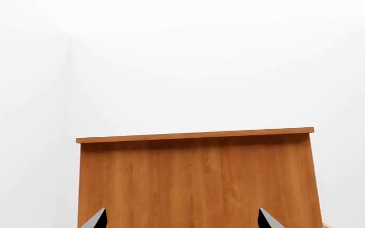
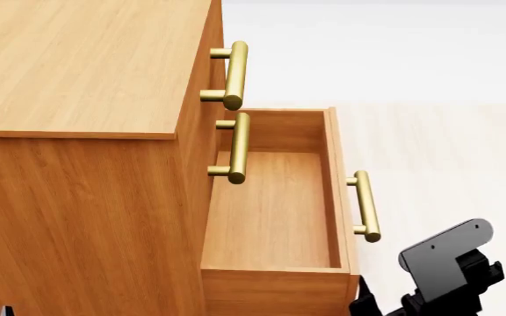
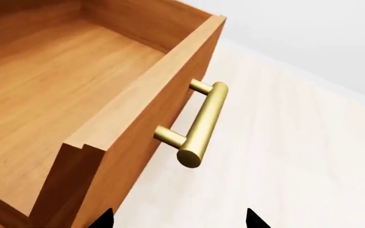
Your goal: Close the bottom drawer of the cabinet.
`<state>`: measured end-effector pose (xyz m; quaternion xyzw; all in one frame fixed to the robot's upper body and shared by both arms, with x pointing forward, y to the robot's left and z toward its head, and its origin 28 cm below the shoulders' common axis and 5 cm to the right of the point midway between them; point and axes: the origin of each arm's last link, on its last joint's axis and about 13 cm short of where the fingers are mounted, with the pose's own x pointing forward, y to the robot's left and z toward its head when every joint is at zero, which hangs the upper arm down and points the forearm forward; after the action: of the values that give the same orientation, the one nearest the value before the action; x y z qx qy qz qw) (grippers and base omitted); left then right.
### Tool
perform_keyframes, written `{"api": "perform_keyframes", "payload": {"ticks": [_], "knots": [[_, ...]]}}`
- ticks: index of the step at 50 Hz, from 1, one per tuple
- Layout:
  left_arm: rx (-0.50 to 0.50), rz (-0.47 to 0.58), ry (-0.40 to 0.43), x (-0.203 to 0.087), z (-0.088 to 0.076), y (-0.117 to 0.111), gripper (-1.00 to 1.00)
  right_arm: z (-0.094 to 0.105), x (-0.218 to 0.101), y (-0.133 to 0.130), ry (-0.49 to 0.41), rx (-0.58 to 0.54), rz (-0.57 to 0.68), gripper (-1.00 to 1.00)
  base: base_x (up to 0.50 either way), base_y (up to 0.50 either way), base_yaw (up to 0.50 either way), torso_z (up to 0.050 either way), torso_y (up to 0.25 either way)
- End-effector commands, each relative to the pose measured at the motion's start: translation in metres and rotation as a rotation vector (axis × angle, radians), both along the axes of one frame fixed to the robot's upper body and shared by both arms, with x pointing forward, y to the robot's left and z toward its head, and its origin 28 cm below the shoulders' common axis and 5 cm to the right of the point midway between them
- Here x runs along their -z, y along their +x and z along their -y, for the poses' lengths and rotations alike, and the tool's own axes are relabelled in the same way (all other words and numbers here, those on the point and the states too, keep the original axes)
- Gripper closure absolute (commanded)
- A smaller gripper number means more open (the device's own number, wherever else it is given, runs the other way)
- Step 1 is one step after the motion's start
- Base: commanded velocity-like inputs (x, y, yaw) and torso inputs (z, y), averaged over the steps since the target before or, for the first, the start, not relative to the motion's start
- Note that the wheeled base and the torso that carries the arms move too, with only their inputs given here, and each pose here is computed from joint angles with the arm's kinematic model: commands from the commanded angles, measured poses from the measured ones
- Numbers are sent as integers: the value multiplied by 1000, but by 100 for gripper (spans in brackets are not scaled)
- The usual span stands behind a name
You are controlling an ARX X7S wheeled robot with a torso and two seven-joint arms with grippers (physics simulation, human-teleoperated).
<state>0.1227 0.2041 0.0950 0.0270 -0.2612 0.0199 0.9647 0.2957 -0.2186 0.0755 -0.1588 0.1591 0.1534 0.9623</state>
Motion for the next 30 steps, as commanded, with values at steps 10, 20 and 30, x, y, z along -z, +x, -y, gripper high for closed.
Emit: {"api": "perform_keyframes", "payload": {"ticks": [10,20,30], "knots": [[-15,12,8,-1,-1,2,-100,-9,-1,10,26,-53,-5,-100,0,0,0,0,0],[-17,15,6,-1,-2,0,-100,-15,-2,18,15,-81,-10,-100,0,0,0,0,0],[-17,18,3,-2,-3,-2,-100,-22,-4,23,-2,-109,-14,-100,0,0,0,0,0]]}}
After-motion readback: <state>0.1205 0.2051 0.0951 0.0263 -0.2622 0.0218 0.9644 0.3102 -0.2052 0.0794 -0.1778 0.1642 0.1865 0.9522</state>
